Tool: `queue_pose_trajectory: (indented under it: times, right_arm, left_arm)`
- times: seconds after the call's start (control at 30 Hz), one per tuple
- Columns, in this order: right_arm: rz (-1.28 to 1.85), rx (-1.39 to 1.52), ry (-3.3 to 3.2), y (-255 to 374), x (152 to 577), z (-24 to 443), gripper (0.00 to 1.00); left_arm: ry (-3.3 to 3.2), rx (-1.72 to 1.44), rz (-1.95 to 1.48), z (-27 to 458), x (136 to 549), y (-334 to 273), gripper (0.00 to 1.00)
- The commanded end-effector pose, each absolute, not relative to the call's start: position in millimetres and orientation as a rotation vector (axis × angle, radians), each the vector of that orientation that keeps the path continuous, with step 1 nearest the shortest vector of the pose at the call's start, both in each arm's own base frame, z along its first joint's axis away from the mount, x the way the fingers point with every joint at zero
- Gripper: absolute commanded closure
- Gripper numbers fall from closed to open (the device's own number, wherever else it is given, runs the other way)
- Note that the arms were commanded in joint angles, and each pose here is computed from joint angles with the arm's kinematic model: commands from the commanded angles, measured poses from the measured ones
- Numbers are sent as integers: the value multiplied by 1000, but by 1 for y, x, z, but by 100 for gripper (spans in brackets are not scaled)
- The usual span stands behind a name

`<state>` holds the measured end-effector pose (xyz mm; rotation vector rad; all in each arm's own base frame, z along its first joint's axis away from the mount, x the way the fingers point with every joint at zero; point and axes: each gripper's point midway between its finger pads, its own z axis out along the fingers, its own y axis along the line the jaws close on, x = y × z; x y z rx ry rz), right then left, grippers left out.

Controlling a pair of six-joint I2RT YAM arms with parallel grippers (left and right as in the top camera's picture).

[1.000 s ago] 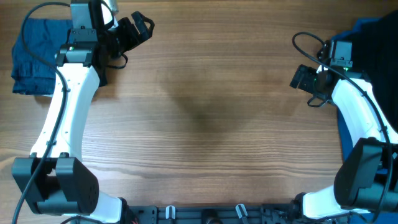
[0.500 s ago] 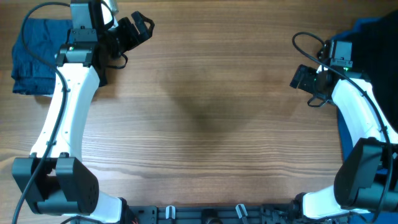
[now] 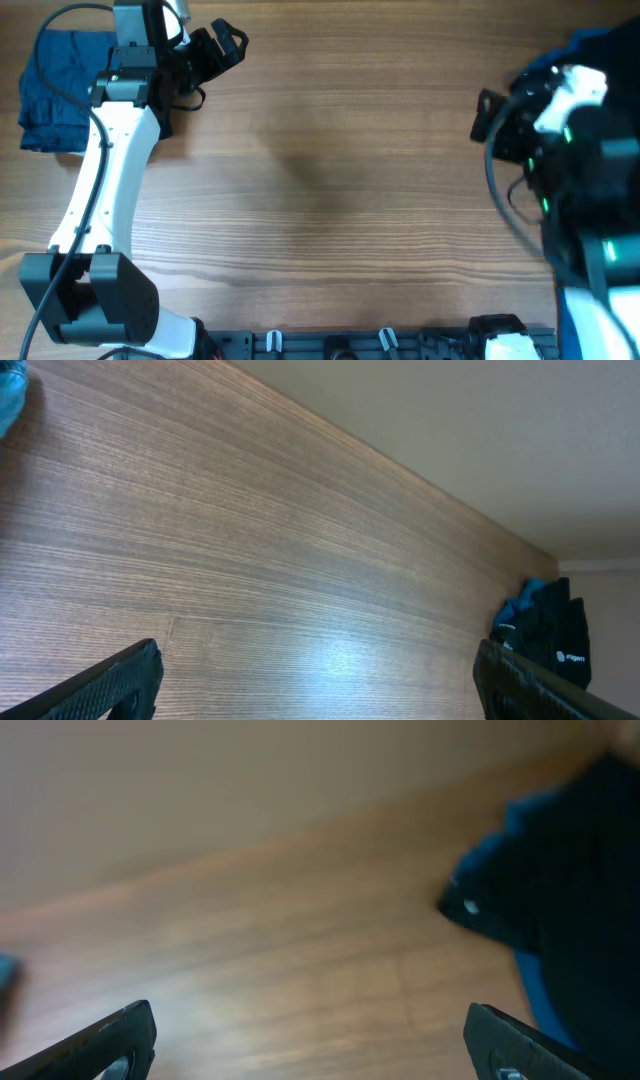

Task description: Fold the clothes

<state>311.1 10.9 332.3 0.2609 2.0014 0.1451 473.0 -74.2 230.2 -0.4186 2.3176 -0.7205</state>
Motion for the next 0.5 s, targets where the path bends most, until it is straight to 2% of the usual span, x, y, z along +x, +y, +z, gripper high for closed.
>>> queue_pose_trajectory:
  times: [0.0, 0.1, 0.23, 0.33, 0.47]
  right_arm:
    - [200, 229, 1767, 12, 253, 398, 0]
    - [230, 221, 1604, 5, 195, 430, 0]
    - [247, 217, 1512, -2, 135, 433, 0]
    - [258, 220, 1478, -4, 116, 433, 0]
    - [278, 239, 1476, -5, 112, 424, 0]
  left_arm:
    - [2319, -409, -731, 230, 474, -77, 0]
    - [2320, -409, -731, 230, 474, -77, 0]
    - [2320, -409, -731, 230, 474, -77, 0]
    - [2320, -409, -731, 230, 474, -77, 0]
    - [2320, -409, -731, 230, 474, -77, 0]
